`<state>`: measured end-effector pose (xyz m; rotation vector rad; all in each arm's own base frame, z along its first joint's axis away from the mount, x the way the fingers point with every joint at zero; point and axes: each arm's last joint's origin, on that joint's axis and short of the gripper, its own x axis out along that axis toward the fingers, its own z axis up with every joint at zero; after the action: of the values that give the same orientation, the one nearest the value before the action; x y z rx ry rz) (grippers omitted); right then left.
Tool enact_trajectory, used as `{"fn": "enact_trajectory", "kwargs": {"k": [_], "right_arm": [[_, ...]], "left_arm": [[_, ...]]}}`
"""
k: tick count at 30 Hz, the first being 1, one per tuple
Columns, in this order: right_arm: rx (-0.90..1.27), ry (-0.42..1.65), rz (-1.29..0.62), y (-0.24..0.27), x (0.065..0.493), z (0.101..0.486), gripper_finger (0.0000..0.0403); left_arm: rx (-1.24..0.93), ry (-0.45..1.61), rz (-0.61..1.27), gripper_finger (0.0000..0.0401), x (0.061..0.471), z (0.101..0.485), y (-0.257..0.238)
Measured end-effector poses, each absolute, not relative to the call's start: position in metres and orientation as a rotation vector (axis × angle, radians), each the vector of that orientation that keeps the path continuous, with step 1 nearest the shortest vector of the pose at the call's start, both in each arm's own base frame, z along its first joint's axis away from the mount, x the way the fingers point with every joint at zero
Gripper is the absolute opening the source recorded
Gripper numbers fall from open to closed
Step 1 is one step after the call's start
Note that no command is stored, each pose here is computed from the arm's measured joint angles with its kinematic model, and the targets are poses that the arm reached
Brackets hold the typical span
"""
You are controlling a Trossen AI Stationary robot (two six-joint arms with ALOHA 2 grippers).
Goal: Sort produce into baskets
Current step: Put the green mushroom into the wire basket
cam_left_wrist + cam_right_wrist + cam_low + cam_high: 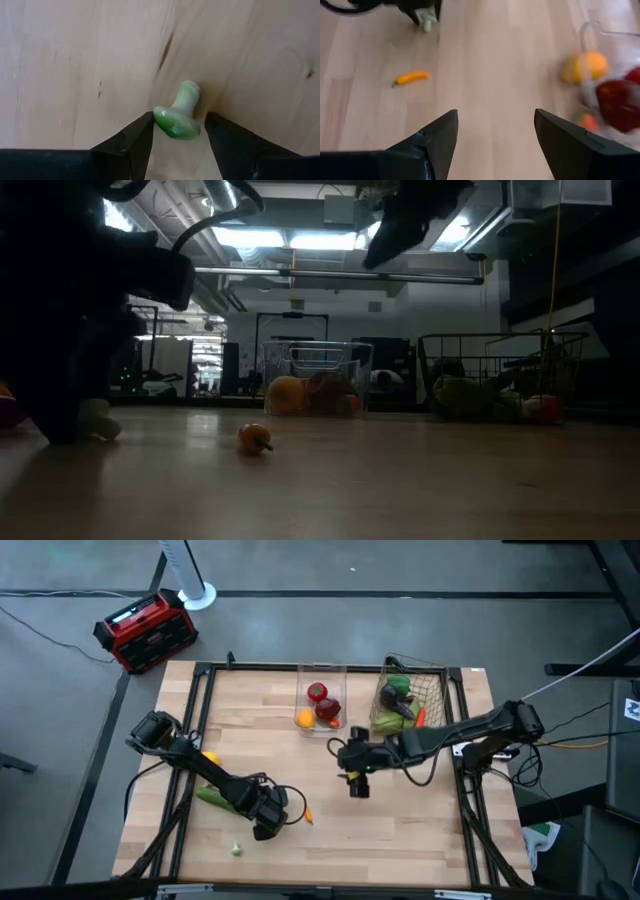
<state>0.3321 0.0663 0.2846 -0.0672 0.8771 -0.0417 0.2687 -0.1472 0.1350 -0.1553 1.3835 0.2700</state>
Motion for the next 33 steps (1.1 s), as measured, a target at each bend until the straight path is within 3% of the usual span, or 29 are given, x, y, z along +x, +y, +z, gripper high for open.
{"fn": "enact_trajectory", "kwargs": {"k": [6, 18, 33], "right_arm": [[-0.048, 0.77, -0.03, 0.073, 0.333, 0.247, 0.0259], [-0.012, 0.616, -0.024, 0.073, 0.332, 0.221, 0.0259], [0.034, 0.594, 0.041, 0.076, 0.333, 0.222, 0.0259]], "left_arm": [[-0.157, 1.376, 0.27, 0.0174, 0.269, 0.136, -0.147], [-0.156, 1.32, 0.28, 0.0084, 0.279, 0.148, -0.142], [-0.02, 1.067, 0.374, 0.0106, 0.332, 0.19, -0.099]]}}
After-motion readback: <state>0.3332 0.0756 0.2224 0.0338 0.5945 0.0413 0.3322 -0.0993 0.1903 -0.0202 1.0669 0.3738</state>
